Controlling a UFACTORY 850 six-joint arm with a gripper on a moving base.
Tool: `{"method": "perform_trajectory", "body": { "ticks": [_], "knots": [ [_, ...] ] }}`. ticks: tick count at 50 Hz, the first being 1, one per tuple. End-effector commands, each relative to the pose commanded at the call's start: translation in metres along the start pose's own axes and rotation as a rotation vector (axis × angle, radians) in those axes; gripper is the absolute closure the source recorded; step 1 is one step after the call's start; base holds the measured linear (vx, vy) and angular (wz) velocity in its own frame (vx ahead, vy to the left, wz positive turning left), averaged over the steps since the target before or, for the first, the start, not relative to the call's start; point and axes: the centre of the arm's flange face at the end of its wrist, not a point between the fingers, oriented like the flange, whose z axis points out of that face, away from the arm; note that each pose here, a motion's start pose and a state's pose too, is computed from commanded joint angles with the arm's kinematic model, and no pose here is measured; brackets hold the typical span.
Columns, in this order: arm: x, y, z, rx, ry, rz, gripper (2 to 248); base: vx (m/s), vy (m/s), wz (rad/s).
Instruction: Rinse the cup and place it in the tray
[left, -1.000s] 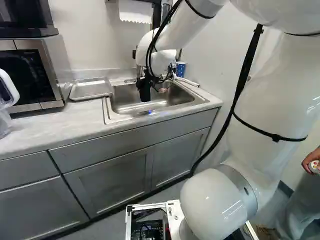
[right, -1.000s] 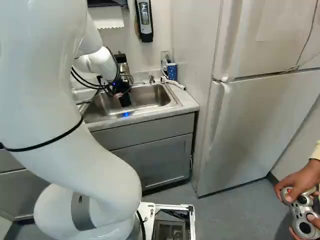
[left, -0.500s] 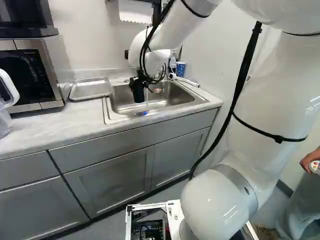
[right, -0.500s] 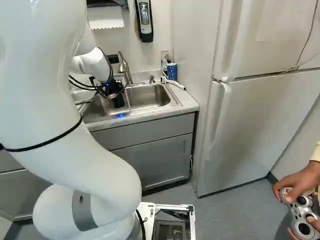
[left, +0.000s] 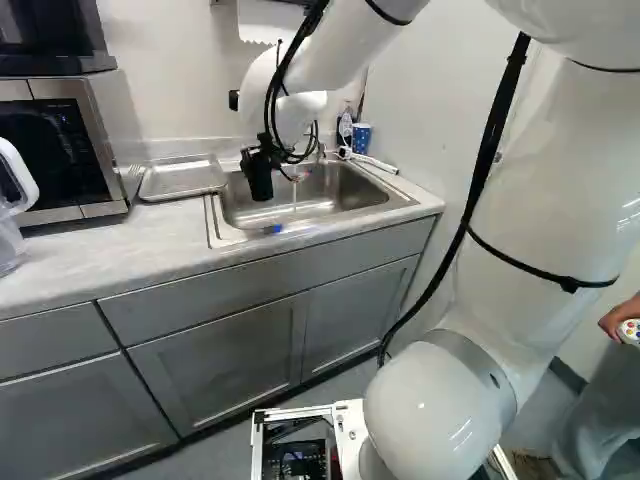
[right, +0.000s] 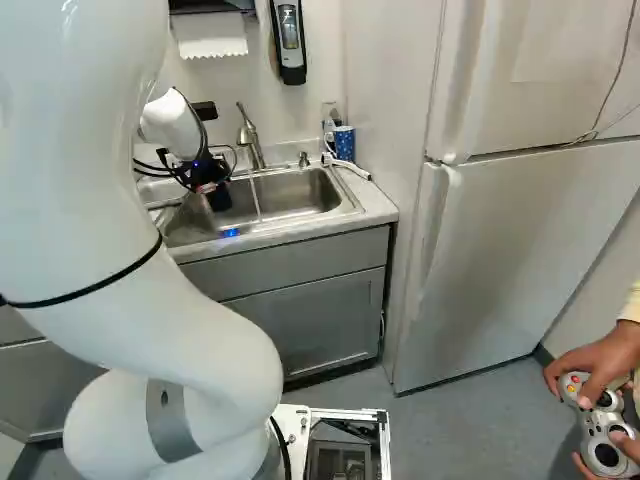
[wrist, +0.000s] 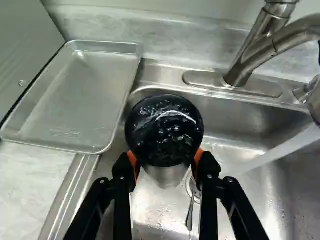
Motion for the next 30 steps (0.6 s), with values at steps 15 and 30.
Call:
{"method": "perform_trajectory", "body": {
  "ticks": [15,30],
  "knots": [
    [0.016,-0.013,-0.009,0.018,0.036,-0.018,128,0.000,0.000,0.000],
    [0.027,-0.017,-0.022,0.025,0.057,-0.023,128,0.000,0.000,0.000]
  ]
}}
